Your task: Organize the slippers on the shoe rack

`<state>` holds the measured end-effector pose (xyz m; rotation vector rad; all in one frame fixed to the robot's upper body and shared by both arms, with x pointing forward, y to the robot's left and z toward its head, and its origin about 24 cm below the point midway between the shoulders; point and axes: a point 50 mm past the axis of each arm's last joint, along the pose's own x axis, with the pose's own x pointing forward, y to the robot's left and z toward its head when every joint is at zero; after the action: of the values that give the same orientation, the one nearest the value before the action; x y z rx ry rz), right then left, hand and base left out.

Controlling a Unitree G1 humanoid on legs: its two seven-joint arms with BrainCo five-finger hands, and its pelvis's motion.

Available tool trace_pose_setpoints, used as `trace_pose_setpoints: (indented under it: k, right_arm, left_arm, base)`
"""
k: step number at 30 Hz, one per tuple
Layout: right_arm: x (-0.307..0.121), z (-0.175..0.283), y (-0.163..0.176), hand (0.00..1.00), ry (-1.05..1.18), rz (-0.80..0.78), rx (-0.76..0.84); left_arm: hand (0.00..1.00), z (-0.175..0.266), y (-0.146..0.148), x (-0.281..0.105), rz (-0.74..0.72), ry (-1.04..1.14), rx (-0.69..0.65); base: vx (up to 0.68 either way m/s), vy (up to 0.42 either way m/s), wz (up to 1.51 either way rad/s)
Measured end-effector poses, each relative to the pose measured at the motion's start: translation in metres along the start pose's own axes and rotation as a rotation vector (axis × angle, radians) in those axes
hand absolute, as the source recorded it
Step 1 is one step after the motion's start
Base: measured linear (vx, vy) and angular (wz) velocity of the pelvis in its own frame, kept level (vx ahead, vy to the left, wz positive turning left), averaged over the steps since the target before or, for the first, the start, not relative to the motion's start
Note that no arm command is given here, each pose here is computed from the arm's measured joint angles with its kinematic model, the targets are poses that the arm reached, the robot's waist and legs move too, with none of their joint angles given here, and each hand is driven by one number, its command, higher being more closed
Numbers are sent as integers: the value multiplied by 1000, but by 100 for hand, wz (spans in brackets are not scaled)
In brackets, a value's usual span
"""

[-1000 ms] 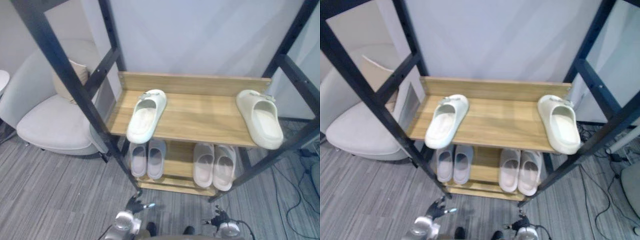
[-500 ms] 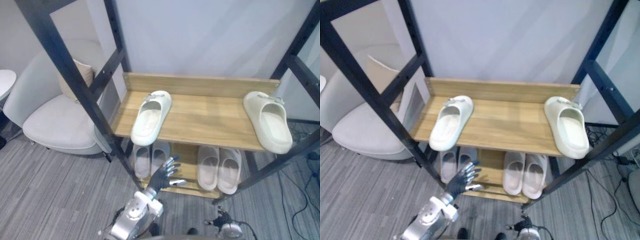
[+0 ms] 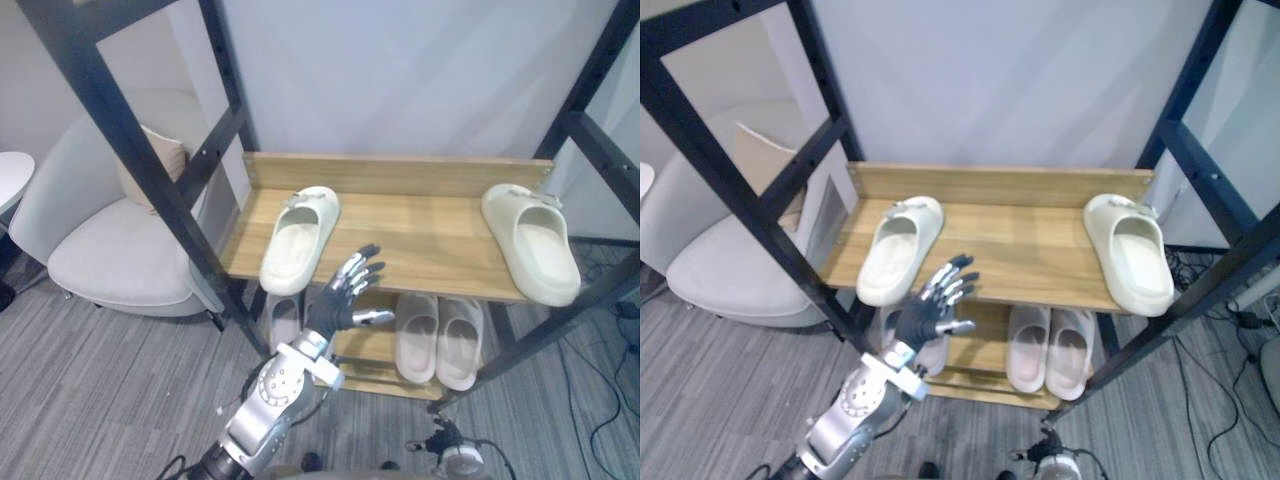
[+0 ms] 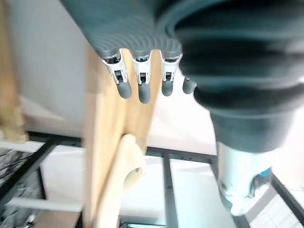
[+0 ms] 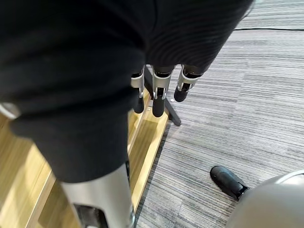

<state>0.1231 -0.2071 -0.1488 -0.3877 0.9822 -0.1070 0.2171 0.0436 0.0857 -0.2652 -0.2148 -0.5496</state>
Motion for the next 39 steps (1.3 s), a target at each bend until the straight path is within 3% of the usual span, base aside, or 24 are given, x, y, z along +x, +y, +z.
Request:
trace_pose_setpoints:
  k: [11, 18, 28, 39]
  right_arm:
    - [-1, 3, 7, 0, -11, 24, -26]
    - [1, 10, 7, 0, -32, 26, -28]
    - [2, 14, 7, 0, -30, 37, -25]
    - [1, 14, 12, 0, -21, 53, -18]
  left_arm:
    - [0, 57, 3, 44, 33, -265, 41]
    - [0, 64, 69, 59, 233, -233, 201]
    - [0, 81, 136, 52, 417, -170, 381]
    - [0, 78, 159, 45, 478, -93, 463]
  base:
    - [3, 3, 0]
    - [0, 0, 0]
    - [0, 0, 0]
    - [0, 0, 2]
